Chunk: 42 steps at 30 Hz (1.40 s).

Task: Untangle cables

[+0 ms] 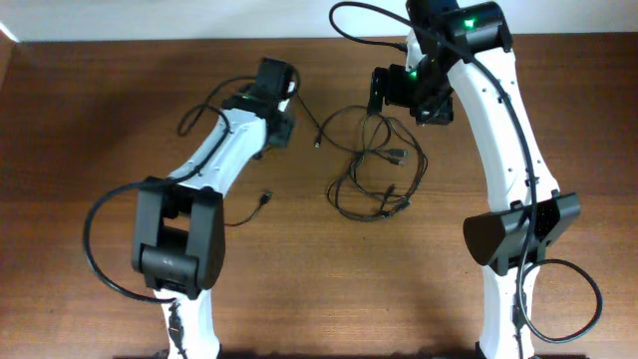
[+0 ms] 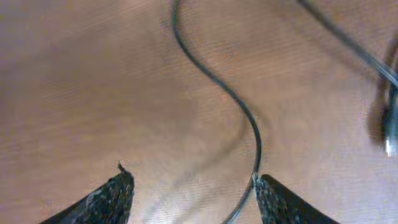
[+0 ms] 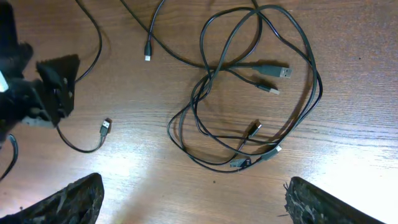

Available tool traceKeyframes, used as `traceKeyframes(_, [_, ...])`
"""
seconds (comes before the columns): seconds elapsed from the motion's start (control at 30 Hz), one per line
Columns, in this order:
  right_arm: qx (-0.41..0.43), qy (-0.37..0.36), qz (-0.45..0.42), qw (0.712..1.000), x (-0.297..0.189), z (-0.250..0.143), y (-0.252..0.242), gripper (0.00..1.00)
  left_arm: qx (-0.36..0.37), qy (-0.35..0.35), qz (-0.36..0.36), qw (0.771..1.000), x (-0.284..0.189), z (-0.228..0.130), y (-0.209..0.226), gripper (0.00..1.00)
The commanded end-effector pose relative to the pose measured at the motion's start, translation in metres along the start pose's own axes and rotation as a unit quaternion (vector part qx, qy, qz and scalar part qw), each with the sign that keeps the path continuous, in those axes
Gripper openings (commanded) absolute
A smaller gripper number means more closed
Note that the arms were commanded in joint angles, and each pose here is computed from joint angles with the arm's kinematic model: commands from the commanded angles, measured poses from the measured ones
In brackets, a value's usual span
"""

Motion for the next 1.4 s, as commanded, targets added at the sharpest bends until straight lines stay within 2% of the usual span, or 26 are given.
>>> traceKeyframes(0.0, [-0.008, -0.011, -0.002, 1.000, -0.010, -0.002, 0.001, 0.95, 0.022, 0.059, -0.126, 0.990, -0.007, -0.018, 0.002, 0.64])
traceKeyframes(0.1, [-0.008, -0.011, -0.003, 1.000, -0.010, -0.002, 0.001, 0.95, 0.026, 0.112, -0.124, 0.986, -0.010, -0.039, 0.004, 0.62])
traceKeyframes(0.23, [-0.008, -0.010, -0.003, 1.000, -0.010, -0.002, 0.001, 0.95, 0.026, 0.107, -0.124, 0.986, -0.003, -0.038, 0.003, 0.52])
traceKeyframes(0.3, [-0.008, -0.007, -0.003, 1.000, -0.010, -0.003, 0.001, 0.95, 0.027, 0.111, -0.110, 0.987, 0.008, -0.040, 0.004, 0.50])
traceKeyframes(0.37, [-0.009, -0.005, -0.003, 1.000, -0.010, -0.004, 0.000, 0.95, 0.031, 0.106, -0.063, 0.992, 0.029, -0.040, 0.012, 0.51])
traceKeyframes(0.4, [-0.009, -0.005, -0.003, 1.000, -0.010, -0.004, 0.000, 0.95, 0.029, 0.099, -0.070, 0.992, 0.037, -0.038, 0.008, 0.49])
traceKeyframes(0.43, [-0.009, -0.005, -0.004, 1.000, -0.010, -0.004, 0.000, 0.95, 0.028, 0.097, -0.085, 0.991, 0.041, -0.038, 0.003, 0.15])
traceKeyframes(0.47, [-0.009, -0.005, -0.003, 1.000, -0.010, -0.004, 0.000, 0.95, 0.027, 0.100, -0.094, 0.990, 0.042, -0.039, 0.001, 0.02])
traceKeyframes(0.6, [-0.009, -0.003, -0.003, 1.000, -0.010, -0.005, 0.001, 0.94, 0.024, 0.092, -0.094, 0.991, 0.038, -0.032, 0.003, 0.00])
traceKeyframes(0.7, [-0.010, 0.004, -0.004, 1.000, -0.007, -0.007, 0.002, 0.94, -0.022, 0.055, -0.095, 0.994, -0.004, -0.002, 0.017, 0.00])
traceKeyframes(0.8, [-0.018, 0.008, -0.003, 1.000, 0.002, -0.005, 0.009, 0.94, -0.036, -0.001, -0.124, 0.992, -0.052, 0.022, 0.026, 0.00])
traceKeyframes(0.9, [-0.045, -0.019, 0.012, 0.999, 0.012, 0.006, 0.031, 0.77, -0.048, -0.029, -0.128, 0.990, -0.089, 0.028, 0.039, 0.00])
traceKeyframes(0.93, [-0.061, -0.034, 0.018, 0.997, 0.019, 0.012, 0.044, 0.67, -0.074, -0.012, -0.122, 0.990, -0.092, 0.021, 0.047, 0.00])
traceKeyframes(1.03, [-0.057, -0.062, 0.036, 0.996, 0.045, 0.027, 0.073, 0.26, -0.141, 0.051, -0.098, 0.984, -0.085, -0.003, 0.084, 0.00])
traceKeyframes(1.1, [-0.051, -0.066, 0.043, 0.996, 0.071, 0.037, 0.084, 0.09, -0.162, 0.071, -0.087, 0.980, -0.083, -0.013, 0.104, 0.00])
traceKeyframes(1.13, [-0.040, -0.064, 0.041, 0.996, 0.088, 0.042, 0.083, 0.04, -0.170, 0.077, -0.083, 0.979, -0.082, -0.016, 0.112, 0.00])
traceKeyframes(1.37, [-0.029, -0.013, 0.017, 0.999, 0.180, 0.046, 0.064, 0.04, -0.181, 0.078, -0.080, 0.977, -0.081, -0.018, 0.121, 0.00])
Point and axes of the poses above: each gripper's point midway between its finger pads, its own x axis out along the fingers, its own y axis along the line the jaws close on, z = x × y, the point moved 5 cm from there along -x, back along the fingers, and after that the axes turned 12 degrees about -x, right-handed, at the moved point
